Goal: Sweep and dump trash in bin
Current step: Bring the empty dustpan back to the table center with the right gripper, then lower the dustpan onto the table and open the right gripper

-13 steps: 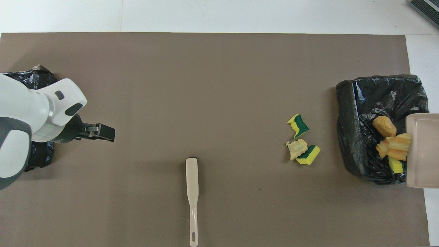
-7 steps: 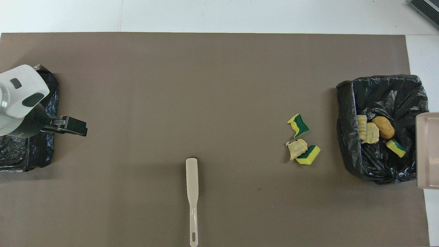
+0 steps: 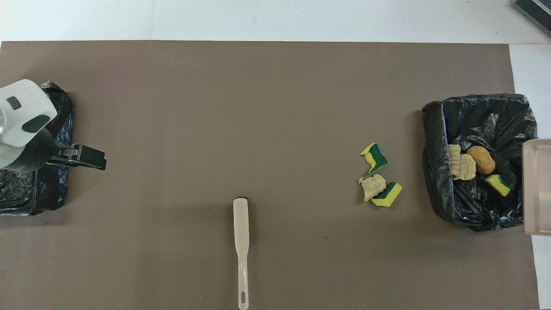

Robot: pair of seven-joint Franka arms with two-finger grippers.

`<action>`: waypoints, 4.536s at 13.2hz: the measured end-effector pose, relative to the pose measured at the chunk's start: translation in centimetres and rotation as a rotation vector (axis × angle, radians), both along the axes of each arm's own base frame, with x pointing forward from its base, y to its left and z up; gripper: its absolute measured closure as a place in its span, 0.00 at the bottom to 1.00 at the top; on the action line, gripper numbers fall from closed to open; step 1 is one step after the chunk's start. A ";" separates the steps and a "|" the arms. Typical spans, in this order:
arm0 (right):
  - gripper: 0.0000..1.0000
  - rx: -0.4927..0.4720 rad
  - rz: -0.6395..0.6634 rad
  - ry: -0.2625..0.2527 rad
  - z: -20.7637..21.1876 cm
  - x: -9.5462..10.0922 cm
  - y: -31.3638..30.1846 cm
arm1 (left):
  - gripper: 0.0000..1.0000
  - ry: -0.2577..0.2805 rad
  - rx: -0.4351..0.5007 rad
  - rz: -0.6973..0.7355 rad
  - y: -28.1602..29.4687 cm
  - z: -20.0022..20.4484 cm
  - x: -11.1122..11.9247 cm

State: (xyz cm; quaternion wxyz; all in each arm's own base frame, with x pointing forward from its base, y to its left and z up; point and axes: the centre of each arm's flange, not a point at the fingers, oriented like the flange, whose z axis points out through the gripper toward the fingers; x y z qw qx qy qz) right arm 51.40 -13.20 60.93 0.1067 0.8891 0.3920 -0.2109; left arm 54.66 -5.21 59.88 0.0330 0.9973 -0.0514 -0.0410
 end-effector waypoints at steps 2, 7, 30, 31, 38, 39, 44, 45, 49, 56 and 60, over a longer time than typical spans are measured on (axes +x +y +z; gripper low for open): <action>0.68 0.046 -0.140 -0.056 -0.6 0.5 4.7 | 0.00 -0.004 0.000 0.003 0.2 0.5 0.0; 0.68 0.169 -0.420 -0.154 -1.8 1.3 18.1 | 0.00 -0.001 0.003 0.007 0.6 1.2 -0.6; 0.68 0.456 -0.950 -0.296 -22.7 5.2 51.3 | 0.00 -0.012 0.024 -0.017 2.3 1.4 -0.8; 0.68 0.446 -0.960 -0.288 -23.1 4.5 52.4 | 0.00 -0.012 0.024 -0.017 2.3 1.4 -0.8; 0.68 0.441 -0.956 -0.282 -25.5 3.0 55.3 | 0.00 -0.012 0.024 -0.017 2.3 1.4 -0.8; 0.68 0.453 -0.965 -0.286 -25.6 3.1 55.3 | 0.00 -0.012 0.024 -0.017 2.3 1.4 -0.8; 0.68 0.456 -0.972 -0.279 -26.5 3.0 55.8 | 0.00 -0.012 0.024 -0.017 2.3 1.4 -0.8; 0.68 0.457 -0.974 -0.279 -26.5 3.0 55.8 | 0.00 -0.012 0.024 -0.017 2.3 1.4 -0.8; 0.68 0.458 -0.977 -0.277 -26.5 3.0 55.7 | 0.00 -0.012 0.024 -0.017 2.3 1.4 -0.8; 0.68 0.458 -0.979 -0.276 -26.5 3.1 55.7 | 0.00 -0.012 0.024 -0.017 2.3 1.4 -0.8; 0.54 0.453 -0.968 -0.288 -26.5 3.3 55.4 | 0.00 -0.012 0.024 -0.017 2.3 1.4 -0.8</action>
